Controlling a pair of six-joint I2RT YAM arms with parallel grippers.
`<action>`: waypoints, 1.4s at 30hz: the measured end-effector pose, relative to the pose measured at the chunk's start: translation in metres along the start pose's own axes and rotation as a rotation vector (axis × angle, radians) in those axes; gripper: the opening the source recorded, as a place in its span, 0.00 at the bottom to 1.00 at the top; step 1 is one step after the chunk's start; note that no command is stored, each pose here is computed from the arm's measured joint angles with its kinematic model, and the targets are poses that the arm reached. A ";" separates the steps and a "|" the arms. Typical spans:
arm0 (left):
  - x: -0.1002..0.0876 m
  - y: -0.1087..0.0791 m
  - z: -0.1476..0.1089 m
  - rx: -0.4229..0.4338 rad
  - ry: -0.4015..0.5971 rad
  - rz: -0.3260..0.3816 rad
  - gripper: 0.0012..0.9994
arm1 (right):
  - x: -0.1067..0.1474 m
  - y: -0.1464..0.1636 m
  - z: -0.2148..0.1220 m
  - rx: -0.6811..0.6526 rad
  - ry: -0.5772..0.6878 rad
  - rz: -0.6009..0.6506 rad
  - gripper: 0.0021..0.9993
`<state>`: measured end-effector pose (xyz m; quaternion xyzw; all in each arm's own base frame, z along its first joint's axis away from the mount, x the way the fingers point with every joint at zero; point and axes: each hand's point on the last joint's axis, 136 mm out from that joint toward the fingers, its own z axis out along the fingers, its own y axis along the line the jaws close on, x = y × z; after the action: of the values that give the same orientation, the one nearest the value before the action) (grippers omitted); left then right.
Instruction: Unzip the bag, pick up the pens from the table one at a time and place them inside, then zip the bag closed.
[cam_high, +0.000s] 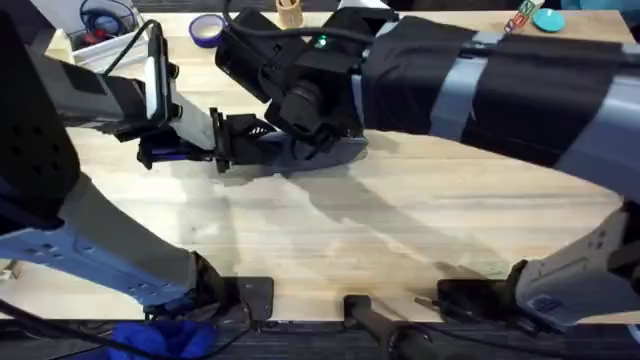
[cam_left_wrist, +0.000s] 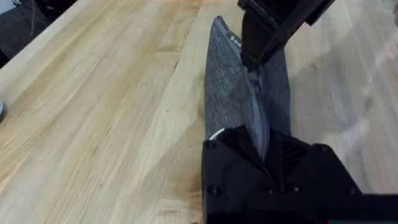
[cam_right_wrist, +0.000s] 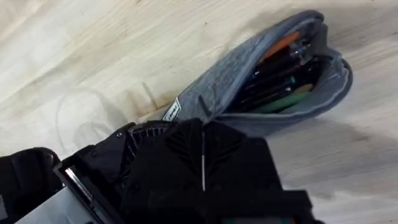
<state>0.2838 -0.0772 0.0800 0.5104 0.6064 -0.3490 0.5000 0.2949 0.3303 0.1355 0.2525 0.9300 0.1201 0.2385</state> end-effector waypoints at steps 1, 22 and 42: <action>0.000 0.000 0.000 0.000 0.000 0.000 0.04 | 0.000 0.000 0.000 0.000 0.000 0.000 0.03; 0.000 0.000 0.000 0.000 -0.001 0.000 0.04 | -0.010 -0.004 0.004 0.012 0.000 -0.052 0.03; 0.000 0.000 0.000 0.000 -0.001 0.001 0.04 | -0.038 -0.040 0.012 0.141 0.024 -0.098 0.03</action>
<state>0.2839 -0.0774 0.0802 0.5105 0.6058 -0.3491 0.5005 0.3129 0.2777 0.1255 0.2213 0.9503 0.0453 0.2143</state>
